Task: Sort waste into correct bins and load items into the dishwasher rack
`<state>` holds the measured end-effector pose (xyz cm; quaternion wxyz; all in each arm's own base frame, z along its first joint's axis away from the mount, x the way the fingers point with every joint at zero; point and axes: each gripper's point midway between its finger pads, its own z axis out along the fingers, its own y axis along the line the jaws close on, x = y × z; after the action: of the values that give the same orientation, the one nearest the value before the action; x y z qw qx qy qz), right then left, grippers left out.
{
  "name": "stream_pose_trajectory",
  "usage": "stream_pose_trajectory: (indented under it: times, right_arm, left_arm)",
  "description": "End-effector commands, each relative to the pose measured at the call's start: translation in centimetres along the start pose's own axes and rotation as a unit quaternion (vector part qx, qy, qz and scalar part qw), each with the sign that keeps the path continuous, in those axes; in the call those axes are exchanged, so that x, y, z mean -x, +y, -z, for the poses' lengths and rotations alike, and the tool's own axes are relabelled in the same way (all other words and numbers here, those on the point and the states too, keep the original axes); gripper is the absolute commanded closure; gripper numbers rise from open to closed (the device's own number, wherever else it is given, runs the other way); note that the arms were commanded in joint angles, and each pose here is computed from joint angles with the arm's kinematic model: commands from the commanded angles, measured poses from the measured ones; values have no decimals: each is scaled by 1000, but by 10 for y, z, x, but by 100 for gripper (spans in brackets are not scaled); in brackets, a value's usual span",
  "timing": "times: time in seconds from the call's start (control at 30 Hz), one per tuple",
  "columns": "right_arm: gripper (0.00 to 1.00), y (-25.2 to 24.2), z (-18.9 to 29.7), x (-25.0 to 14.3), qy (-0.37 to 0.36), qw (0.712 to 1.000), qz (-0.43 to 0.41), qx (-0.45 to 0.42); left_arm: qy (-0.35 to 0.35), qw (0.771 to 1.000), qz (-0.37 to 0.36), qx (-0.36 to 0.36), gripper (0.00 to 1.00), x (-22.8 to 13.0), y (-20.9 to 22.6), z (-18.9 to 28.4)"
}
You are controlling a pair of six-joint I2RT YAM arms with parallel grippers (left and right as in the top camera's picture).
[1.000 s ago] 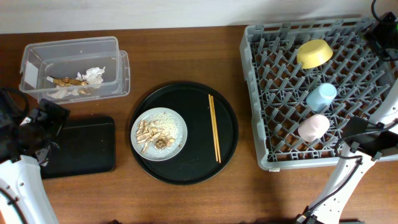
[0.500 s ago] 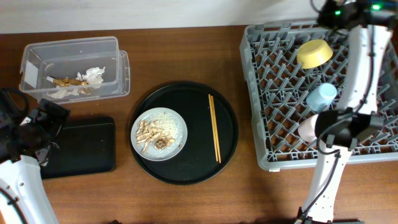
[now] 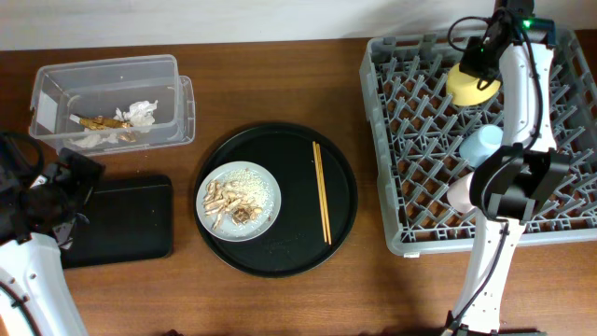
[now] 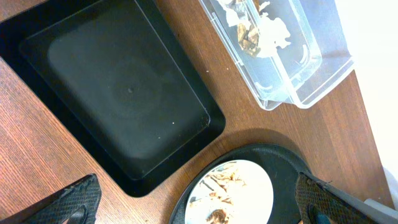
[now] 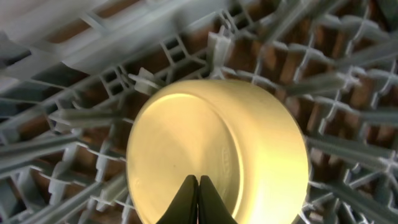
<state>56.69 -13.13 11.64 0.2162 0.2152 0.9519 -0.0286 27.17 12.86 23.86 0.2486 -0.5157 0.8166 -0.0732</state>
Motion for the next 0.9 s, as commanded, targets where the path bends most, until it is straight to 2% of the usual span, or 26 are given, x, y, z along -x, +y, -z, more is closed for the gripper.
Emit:
stream_pose_trajectory:
  times: [0.0, 0.23, 0.4, 0.5, 0.6, 0.67, 0.73, 0.77, 0.8, 0.83, 0.87]
  right_arm:
    - [96, -38, 6, -2, 2, 997, -5, -80]
    - [96, -68, 60, 18, -50, 986, -11, -160]
    - [96, -66, 92, 24, -73, 985, -15, -153]
    - [96, -40, 126, 25, -87, 993, -11, -82]
    - [96, 17, 170, 7, -71, 995, 8, 72]
    - [96, 72, 220, -17, -57, 977, 40, 203]
    - [95, 107, 252, -42, -47, 958, 99, 265]
    - [90, 121, 262, -55, -39, 949, 130, 283]
    - [58, 131, 267, -67, -29, 944, 152, 293]
    - [12, 146, 270, -90, 0, 939, 173, 299]
    - [11, 154, 269, -100, 16, 936, 183, 301]
  left_arm:
    - [0, 1000, 8, 6, 1, 1, 3, -2]
    - [0, 1000, 8, 6, 1, 1, 3, -2]
    - [0, 1000, 8, 6, 1, 1, 3, -2]
    - [0, 1000, 8, 6, 1, 1, 3, -2]
    - [0, 1000, 8, 6, 1, 1, 3, -2]
    - [0, 1000, 8, 6, 1, 1, 3, -2]
    - [0, 1000, 8, 6, 1, 1, 3, -2]
    - [0, 1000, 8, 6, 1, 1, 3, -2]
    - [0, 1000, 8, 7, 1, 1, 3, -2]
    - [0, 1000, 8, 6, 1, 1, 3, -2]
    - [0, 1000, 8, 6, 1, 1, 3, -2]
